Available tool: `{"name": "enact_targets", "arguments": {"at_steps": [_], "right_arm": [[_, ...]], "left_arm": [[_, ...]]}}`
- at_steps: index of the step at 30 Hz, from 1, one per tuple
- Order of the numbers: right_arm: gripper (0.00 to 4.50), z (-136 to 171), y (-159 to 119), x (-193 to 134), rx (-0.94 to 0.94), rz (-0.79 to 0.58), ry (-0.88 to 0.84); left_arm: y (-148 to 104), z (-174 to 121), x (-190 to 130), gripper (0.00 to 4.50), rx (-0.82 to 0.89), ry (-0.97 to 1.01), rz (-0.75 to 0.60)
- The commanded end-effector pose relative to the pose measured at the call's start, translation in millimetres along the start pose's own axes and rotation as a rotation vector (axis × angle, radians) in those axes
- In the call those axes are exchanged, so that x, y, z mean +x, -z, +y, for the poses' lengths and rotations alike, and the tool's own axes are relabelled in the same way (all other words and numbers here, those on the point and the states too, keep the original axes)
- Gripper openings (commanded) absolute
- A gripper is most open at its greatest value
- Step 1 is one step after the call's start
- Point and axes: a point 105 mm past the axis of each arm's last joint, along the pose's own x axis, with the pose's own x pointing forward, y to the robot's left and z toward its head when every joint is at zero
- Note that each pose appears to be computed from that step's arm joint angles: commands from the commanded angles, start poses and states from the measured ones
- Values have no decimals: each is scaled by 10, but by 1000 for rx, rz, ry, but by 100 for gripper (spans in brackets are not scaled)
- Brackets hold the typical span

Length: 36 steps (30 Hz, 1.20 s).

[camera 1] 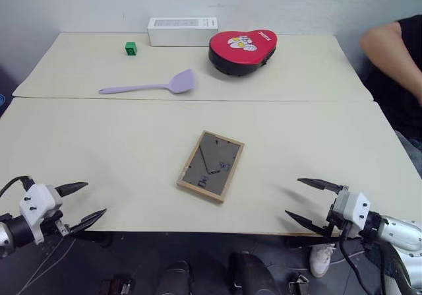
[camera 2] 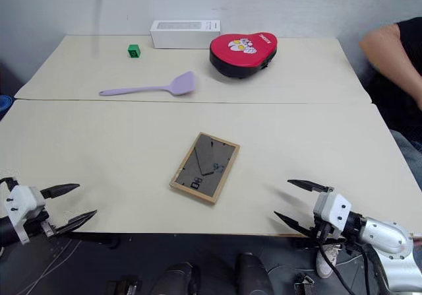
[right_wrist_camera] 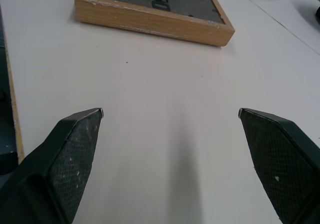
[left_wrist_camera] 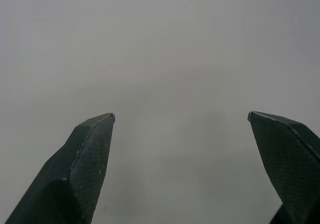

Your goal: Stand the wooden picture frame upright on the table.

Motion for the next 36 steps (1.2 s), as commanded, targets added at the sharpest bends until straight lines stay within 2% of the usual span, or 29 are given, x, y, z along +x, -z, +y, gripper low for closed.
{"name": "enact_targets", "arguments": {"at_steps": [1, 4, 7, 8, 12, 18, 22, 23, 32, 36], "right_arm": [[448, -9, -123, 48, -27, -40, 0], [448, 20, -222, 166, 2, -62, -34], [395, 44, -305, 369, 48, -69, -58], [362, 41, -308, 431, 65, -60, -57], [220, 39, -271, 695, 44, -6, -69], [6, 13, -146, 991, 19, 54, -67], [0, -44, -151, 1158, 4, 51, -46], [0, -67, -154, 1199, -1, 52, -37], [0, -188, -236, 1344, -32, 21, -46], [0, -242, -227, 1372, -36, 28, -57]], "left_arm": [[-112, 0, 66, 450, 23, 3, -35], [-287, -56, 235, 450, -19, 58, -84], [-510, -136, 550, 450, -2, 135, -112], [-523, -119, 660, 450, 3, 126, -84], [-690, -123, 1075, 327, 22, 138, -86], [-725, -219, 1563, 136, 70, 186, -52], [-827, -362, 1793, 13, 52, 230, -100], [-830, -397, 1830, 2, 60, 242, -98], [-906, -804, 1736, 2, 28, 411, -155], [-872, -787, 1721, 2, 2, 365, -146]]}}
